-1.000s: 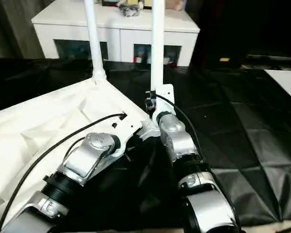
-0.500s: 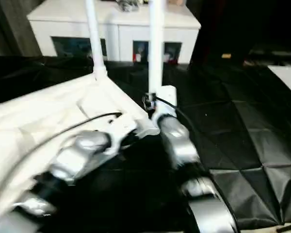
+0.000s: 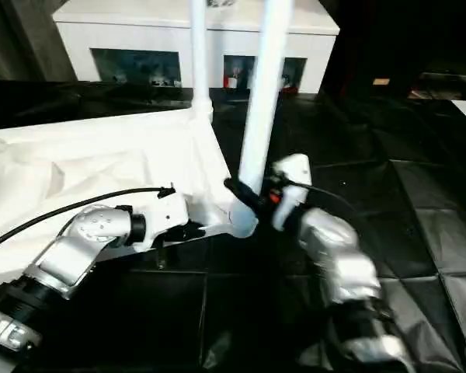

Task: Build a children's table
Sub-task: Insert table leg to table base

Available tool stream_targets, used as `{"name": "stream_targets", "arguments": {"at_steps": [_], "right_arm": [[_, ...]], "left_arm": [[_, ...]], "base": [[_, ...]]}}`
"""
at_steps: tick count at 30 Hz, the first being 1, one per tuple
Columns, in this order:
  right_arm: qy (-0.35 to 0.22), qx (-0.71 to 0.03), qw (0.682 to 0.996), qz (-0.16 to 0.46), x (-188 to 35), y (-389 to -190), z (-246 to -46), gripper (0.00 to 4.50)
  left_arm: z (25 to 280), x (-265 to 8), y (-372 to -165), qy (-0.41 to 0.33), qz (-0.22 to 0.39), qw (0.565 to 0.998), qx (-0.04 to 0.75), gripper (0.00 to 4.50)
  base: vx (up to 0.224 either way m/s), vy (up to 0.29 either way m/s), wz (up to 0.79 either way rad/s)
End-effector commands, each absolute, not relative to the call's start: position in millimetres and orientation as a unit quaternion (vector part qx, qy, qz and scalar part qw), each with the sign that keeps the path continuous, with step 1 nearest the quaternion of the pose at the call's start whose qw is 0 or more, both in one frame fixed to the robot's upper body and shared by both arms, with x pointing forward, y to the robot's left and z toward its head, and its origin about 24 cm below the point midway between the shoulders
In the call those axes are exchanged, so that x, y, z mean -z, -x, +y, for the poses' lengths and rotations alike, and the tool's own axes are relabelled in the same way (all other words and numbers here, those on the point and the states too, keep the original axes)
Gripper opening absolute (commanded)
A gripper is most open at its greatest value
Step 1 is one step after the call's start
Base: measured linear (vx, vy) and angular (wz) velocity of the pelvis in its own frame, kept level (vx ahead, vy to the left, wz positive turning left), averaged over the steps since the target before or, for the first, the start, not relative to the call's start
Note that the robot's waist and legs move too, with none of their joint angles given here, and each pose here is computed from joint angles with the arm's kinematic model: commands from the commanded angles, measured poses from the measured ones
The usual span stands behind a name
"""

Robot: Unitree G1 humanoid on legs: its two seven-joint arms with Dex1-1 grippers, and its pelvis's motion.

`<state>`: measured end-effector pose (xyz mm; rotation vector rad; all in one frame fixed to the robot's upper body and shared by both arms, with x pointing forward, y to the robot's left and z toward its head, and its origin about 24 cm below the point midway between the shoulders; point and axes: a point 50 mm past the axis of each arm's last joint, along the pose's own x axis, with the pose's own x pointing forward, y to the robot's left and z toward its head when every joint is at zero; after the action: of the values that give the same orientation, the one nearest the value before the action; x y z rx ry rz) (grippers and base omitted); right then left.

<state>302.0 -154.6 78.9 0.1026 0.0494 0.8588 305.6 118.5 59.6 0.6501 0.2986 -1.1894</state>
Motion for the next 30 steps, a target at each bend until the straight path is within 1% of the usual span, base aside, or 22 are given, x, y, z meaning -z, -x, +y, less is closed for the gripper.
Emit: {"name": "stream_targets", "arguments": {"at_steps": [1, 4, 7, 9, 10, 12, 13, 14, 15, 17, 18, 19, 20, 21, 23, 24, 25, 27, 30], "right_arm": [[-0.056, -0.414, 0.907, 0.047, -71, -296.7, -163.6, 1.83], [-0.056, -0.405, 0.912, 0.040, -71, -296.6, -169.9, 1.83], [-0.077, -0.393, 0.916, 0.034, -73, -298.9, -172.7, 1.83], [-0.102, -0.403, 0.909, 0.020, -82, -299.8, -167.3, 1.83], [-0.106, -0.408, 0.907, 0.017, -85, -299.8, -165.6, 1.83], [-0.116, -0.427, 0.897, 0.008, -93, -299.1, -161.0, 1.83], [-0.119, -0.433, 0.894, 0.006, -95, -298.8, -159.8, 1.83], [-0.119, -0.433, 0.894, 0.006, -95, -298.8, -159.8, 1.83], [-0.112, -0.464, 0.879, 0.001, -106, -296.2, -156.0, 1.83], [-0.103, -0.487, 0.867, 0.000, -112, -293.5, -153.5, 1.83], [-0.099, -0.493, 0.864, 0.000, -114, -292.8, -152.6, 1.83], [-0.094, -0.504, 0.859, 0.001, -116, -291.5, -151.1, 1.83], [-0.089, -0.517, 0.851, 0.002, -119, -289.7, -148.7, 1.83], [-0.089, -0.517, 0.851, 0.002, -119, -289.7, -148.7, 1.83], [-0.084, -0.529, 0.844, 0.005, -121, -288.4, -145.1, 1.83], [-0.083, -0.534, 0.841, 0.005, -123, -288.4, -142.2, 1.83], [-0.075, -0.540, 0.838, 0.005, -124, -288.6, -138.4, 1.83], [-0.066, -0.546, 0.835, 0.007, -124, -288.4, -135.4, 1.83], [-0.059, -0.551, 0.832, 0.006, -126, -288.5, -131.6, 1.83]], "left_arm": [[130, -61, -310, -0.318, 0.141, 0.773, 0.530, 0.00], [131, -61, -311, -0.318, 0.139, 0.774, 0.529, 0.00], [129, -62, -310, -0.312, 0.129, 0.775, 0.534, 0.00], [127, -67, -312, -0.309, 0.108, 0.783, 0.529, 0.00], [126, -69, -312, -0.307, 0.101, 0.787, 0.525, 0.00], [125, -76, -315, -0.273, 0.094, 0.801, 0.524, 0.00], [125, -78, -315, -0.256, 0.096, 0.804, 0.528, 0.28], [125, -78, -315, -0.256, 0.096, 0.804, 0.528, 0.45], [126, -102, -317, -0.149, 0.066, 0.823, 0.545, 0.57], [129, -121, -318, -0.071, 0.033, 0.826, 0.558, 0.64], [131, -128, -319, -0.045, 0.023, 0.828, 0.559, 0.78], [133, -139, -321, -0.002, 0.005, 0.827, 0.562, 1.00], [134, -153, -323, 0.047, -0.021, 0.822, 0.567, 1.00], [134, -153, -323, 0.047, -0.021, 0.822, 0.567, 0.99], [130, -167, -323, 0.095, -0.044, 0.809, 0.578, 1.29], [124, -174, -322, 0.121, -0.054, 0.797, 0.590, 1.29], [115, -180, -320, 0.146, -0.060, 0.780, 0.606, 1.42], [109, -183, -317, 0.162, -0.058, 0.767, 0.618, 1.46], [98, -179, -315, 0.154, -0.038, 0.760, 0.630, 1.76]], "base": [[0.000, 0.000, 0.00], [0.000, 0.000, 0.00], [0.000, 0.000, 0.00], [0.000, 0.000, 0.00], [0.000, 0.000, 0.00], [0.000, 0.000, 0.00], [0.000, 0.000, 0.00], [0.000, 0.000, 0.00], [0.000, 0.000, 0.00], [0.000, 0.000, 0.00], [0.000, 0.000, 0.00], [0.000, 0.000, 0.00], [0.000, 0.000, 0.00], [0.000, 0.000, 0.00], [0.000, 0.000, 0.00], [0.000, 0.000, 0.00], [0.000, 0.000, 0.00], [0.000, 0.000, 0.00], [0.000, 0.000, 0.00]]}}
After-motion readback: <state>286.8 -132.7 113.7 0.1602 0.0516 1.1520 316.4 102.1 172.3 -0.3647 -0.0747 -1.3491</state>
